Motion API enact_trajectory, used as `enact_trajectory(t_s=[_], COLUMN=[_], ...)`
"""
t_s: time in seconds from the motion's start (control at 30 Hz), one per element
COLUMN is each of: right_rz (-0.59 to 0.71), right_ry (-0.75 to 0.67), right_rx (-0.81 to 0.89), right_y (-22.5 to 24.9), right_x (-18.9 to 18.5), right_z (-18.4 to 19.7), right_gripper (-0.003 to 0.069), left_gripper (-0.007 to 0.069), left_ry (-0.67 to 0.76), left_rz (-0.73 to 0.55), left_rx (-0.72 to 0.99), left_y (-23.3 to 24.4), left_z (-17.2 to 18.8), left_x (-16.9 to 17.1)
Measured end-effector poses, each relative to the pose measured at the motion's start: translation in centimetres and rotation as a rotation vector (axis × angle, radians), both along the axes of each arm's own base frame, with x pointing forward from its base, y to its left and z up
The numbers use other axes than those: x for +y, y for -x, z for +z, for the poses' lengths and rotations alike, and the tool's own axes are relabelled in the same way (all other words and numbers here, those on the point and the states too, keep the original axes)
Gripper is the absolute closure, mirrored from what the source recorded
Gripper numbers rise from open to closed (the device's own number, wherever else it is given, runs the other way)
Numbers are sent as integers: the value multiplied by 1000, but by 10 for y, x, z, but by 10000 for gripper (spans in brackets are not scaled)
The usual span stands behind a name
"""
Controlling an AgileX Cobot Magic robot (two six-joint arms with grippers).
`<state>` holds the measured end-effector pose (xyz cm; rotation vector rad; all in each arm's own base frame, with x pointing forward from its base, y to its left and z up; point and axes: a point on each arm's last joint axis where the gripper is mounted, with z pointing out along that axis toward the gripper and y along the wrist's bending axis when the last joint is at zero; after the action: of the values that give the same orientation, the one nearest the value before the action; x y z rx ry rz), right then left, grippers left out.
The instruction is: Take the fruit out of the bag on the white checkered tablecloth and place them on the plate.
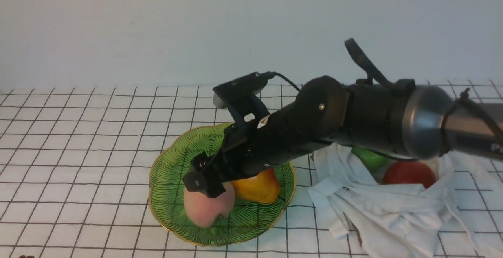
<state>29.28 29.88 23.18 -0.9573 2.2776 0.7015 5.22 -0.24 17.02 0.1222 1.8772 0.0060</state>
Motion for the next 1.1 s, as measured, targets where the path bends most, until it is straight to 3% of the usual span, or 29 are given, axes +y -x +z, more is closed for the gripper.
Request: enact_trajectory(t_s=[0.17,0.27,0.33,0.4,0.43,0.5,0.57,0.63,0.77,0.87,1.0,1.1], right_rz=[5,-43,-108,-214,-224,-380,-483,-526,-636,-626,-589,-532], right_ry=[69,135,182,228,235,232,183,144,-42,-216,-316,-464], right_rx=[-26,-36,-90,-181,-186,-289,-361,-403,-517,-631,-724,-862], right_y=[-1,1,5,16,18,44,73,91,168,221,246,277], right_x=[-4,-16,-31,-58,-61,-104,-140,-159,-235,-279,-297,-317], right_z=[26,55,85,126,130,183,219,235,256,238,207,158], right_gripper=[-32,17,106,272,288,534,630,654,671,671,671,671], left_gripper=[633,633,633,633,633,633,633,633,633,633,633,633], left_ry=[0,0,0,0,0,0,0,0,0,0,0,0], left_rz=[0,0,0,0,0,0,0,0,0,0,0,0], left_rx=[0,0,0,0,0,0,0,0,0,0,0,0], left_y=[0,0,0,0,0,0,0,0,0,0,0,0], left_z=[0,0,0,0,0,0,0,0,0,0,0,0], left_x=[0,0,0,0,0,0,0,0,0,0,0,0])
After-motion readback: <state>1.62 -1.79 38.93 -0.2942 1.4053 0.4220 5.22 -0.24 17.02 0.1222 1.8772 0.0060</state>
